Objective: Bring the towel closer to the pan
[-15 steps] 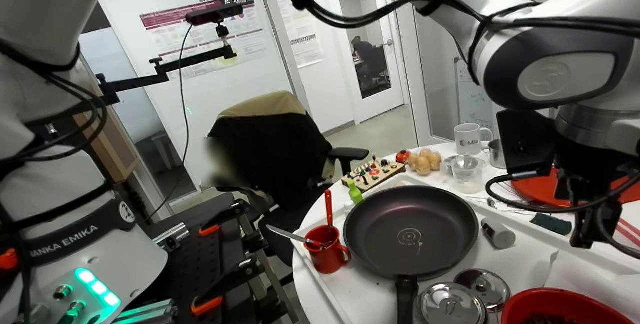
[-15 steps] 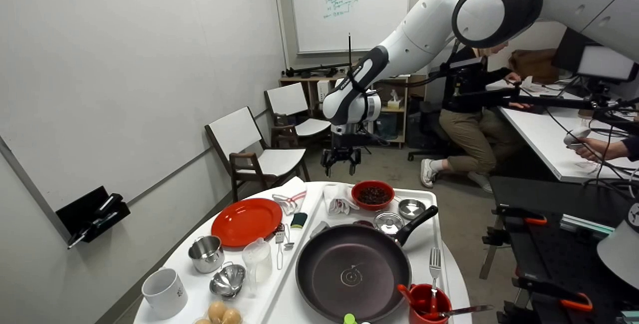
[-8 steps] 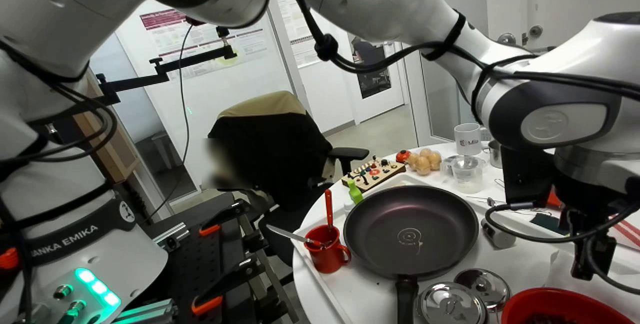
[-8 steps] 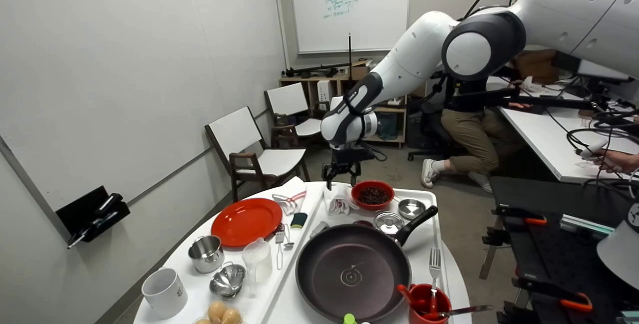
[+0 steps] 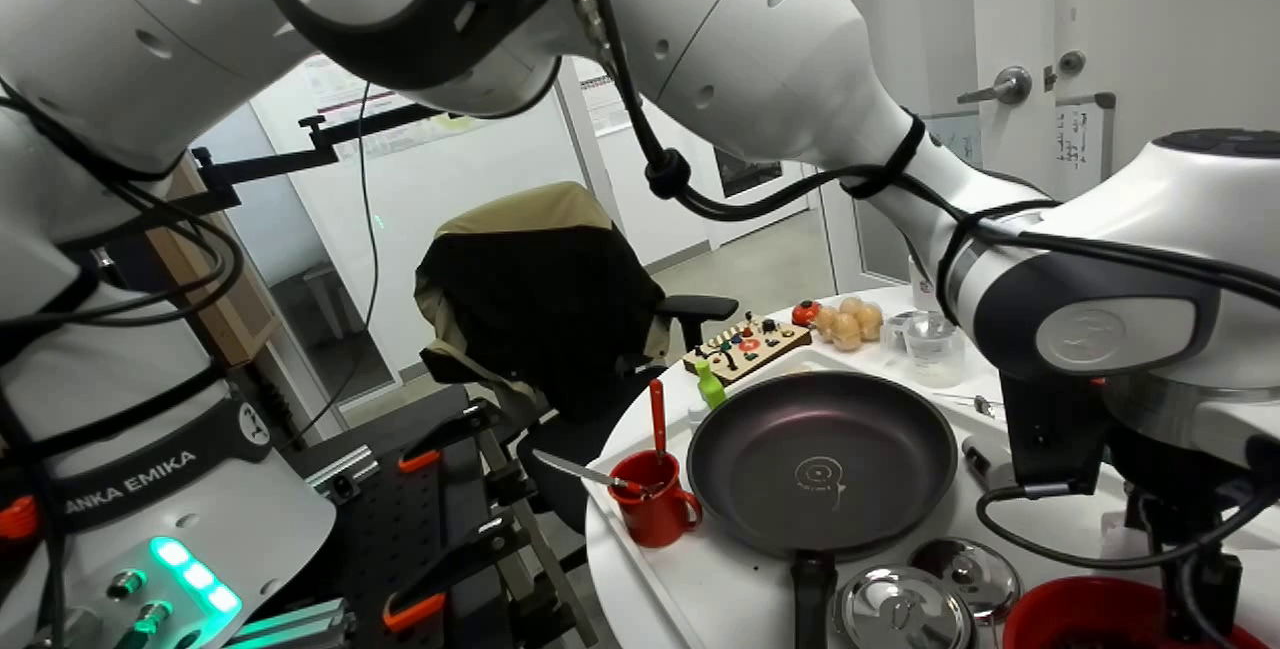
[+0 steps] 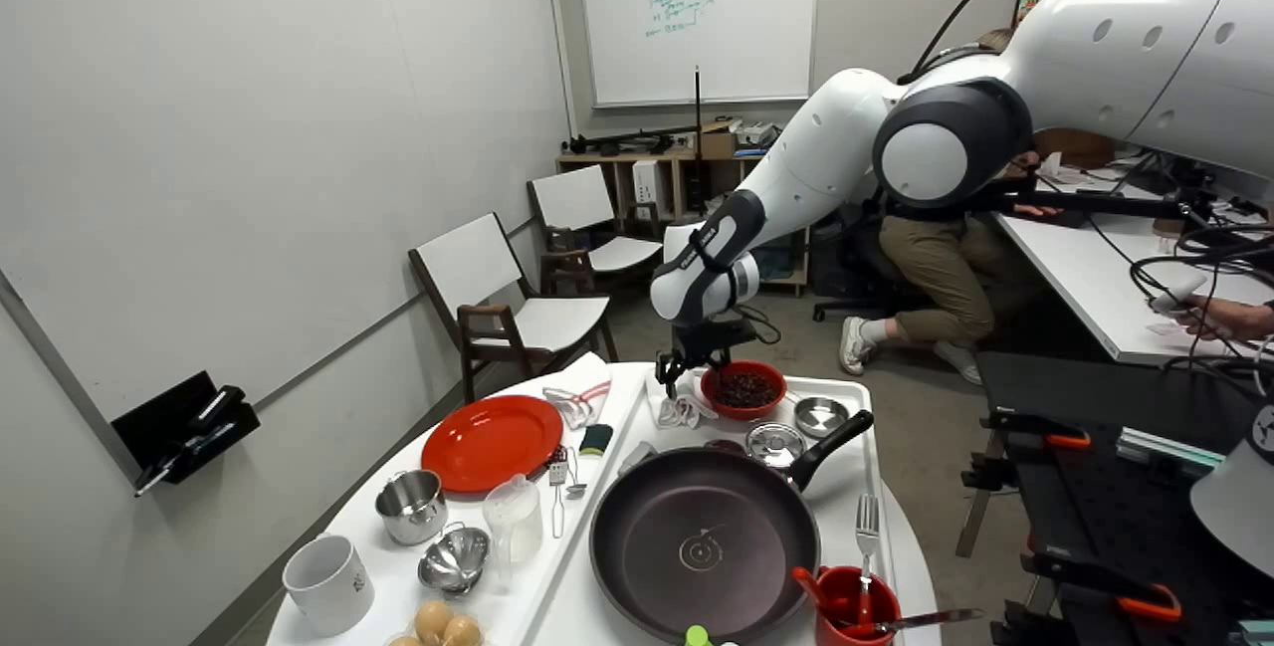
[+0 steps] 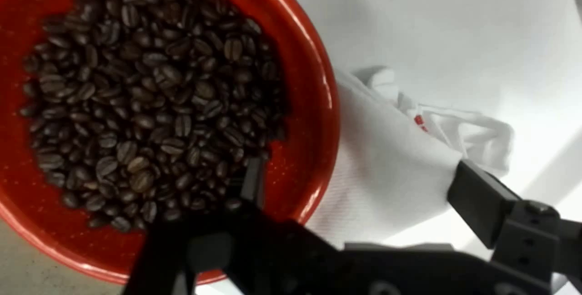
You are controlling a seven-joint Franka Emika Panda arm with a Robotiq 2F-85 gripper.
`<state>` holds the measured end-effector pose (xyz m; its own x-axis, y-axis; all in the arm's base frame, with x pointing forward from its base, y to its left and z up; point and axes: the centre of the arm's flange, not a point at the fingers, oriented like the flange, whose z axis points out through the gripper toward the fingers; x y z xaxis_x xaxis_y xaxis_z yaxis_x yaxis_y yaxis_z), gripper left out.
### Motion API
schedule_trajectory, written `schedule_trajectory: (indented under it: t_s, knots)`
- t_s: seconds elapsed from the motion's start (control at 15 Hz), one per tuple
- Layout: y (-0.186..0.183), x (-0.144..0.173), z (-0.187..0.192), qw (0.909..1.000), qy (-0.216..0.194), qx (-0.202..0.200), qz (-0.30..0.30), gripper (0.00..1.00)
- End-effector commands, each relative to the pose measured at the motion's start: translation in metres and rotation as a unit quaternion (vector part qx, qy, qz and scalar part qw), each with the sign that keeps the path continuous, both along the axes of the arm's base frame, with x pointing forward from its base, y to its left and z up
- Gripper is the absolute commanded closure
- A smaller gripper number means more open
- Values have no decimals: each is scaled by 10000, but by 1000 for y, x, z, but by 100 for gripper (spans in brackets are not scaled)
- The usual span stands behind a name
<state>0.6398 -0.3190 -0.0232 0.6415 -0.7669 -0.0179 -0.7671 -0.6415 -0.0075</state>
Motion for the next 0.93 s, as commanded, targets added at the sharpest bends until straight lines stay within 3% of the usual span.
schedule_trajectory:
  t_s: [0.0,0.33,0.53,0.87]
  knots:
    - [-5,18,-2,9995,-47,-319,49,0]
    - [-5,34,14,9983,-205,-499,226,0]
    - [-1,48,20,9958,-562,-526,502,0]
    - [25,61,2,9923,-854,-321,842,0]
